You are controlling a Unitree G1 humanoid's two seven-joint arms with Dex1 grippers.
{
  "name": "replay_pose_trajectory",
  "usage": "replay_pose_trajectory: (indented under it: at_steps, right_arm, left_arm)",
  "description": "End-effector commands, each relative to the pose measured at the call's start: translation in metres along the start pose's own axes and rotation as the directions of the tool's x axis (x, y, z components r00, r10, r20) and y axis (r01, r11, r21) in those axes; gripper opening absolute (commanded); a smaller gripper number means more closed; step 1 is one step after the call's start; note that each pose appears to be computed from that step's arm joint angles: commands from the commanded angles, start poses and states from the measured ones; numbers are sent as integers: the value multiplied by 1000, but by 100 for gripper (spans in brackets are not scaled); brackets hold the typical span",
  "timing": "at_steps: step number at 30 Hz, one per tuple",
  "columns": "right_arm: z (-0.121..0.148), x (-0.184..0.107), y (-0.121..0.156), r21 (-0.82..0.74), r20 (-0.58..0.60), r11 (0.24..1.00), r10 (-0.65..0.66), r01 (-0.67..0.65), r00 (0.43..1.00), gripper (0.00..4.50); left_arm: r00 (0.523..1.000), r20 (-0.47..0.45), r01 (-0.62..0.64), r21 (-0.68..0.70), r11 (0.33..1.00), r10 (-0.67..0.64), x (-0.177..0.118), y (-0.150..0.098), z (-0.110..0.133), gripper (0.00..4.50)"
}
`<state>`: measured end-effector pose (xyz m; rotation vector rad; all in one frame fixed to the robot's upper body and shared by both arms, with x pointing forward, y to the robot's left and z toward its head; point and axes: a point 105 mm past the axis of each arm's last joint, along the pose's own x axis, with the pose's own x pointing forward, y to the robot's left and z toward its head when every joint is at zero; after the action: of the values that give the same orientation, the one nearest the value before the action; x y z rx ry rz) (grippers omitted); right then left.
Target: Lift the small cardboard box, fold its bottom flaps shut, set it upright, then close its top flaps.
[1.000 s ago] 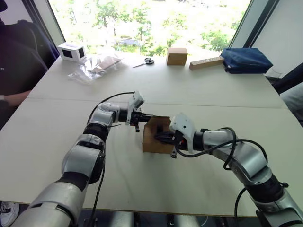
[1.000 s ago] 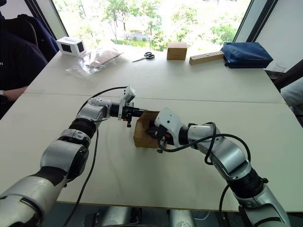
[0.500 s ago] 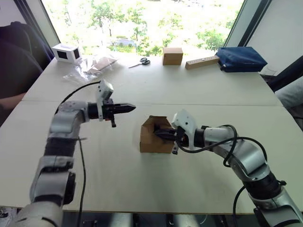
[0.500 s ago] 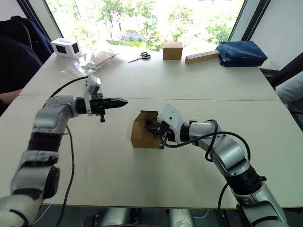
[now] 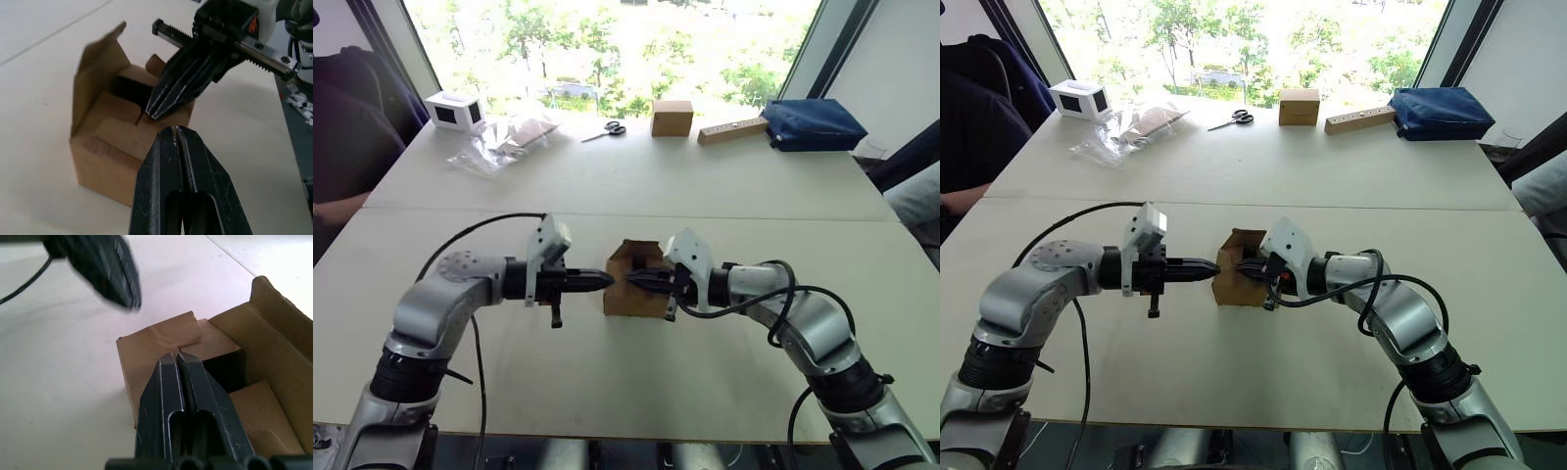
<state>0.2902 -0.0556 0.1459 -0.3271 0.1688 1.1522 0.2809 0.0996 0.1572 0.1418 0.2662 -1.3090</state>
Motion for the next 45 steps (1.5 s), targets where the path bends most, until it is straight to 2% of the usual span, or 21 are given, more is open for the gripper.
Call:
replay_pose_trajectory:
  at_steps: [1,6,9,13,15,18,19,22,27,37,45]
  right_arm:
    - [7,0,1,-25,28,1000,1,0,1000,0]
    - [10,-4,0,-24,33,1000,1,0,999,0]
    - [29,-9,2,24,117,1000,16,-19,993,0]
    - [48,-21,2,43,171,998,44,-52,984,0]
    - [64,-29,-3,74,239,995,42,-62,970,0]
    - [92,-41,-30,118,366,993,-37,-7,930,0]
    - [93,-40,-42,118,354,992,-81,42,932,0]
    - [69,-28,-71,49,171,981,-194,188,966,0]
    - [45,-11,-82,37,69,978,-207,205,976,0]
    - [34,-5,-42,35,18,999,-12,11,1000,0]
    - [24,-7,-29,58,-1,998,6,-6,1000,0]
  left_arm:
    - [1000,9,-13,44,999,13,2,1,2,3]
    - [1000,19,-19,26,999,19,9,6,-3,3]
    - [1000,20,-13,12,1000,13,13,7,-7,3]
    - [1000,15,-15,10,1000,15,14,8,-10,3]
    - [1000,13,-16,9,1000,16,14,9,-12,3]
    - [1000,15,-19,8,1000,19,15,10,-12,3]
    - [1000,18,-21,8,1000,21,15,10,-12,3]
    - [999,27,-27,9,1000,26,16,10,-11,3]
    - [999,36,-30,6,1000,30,15,7,-11,3]
    - [998,42,-36,8,999,36,17,7,-10,3]
    - [999,40,-26,5,1000,26,17,6,-9,3]
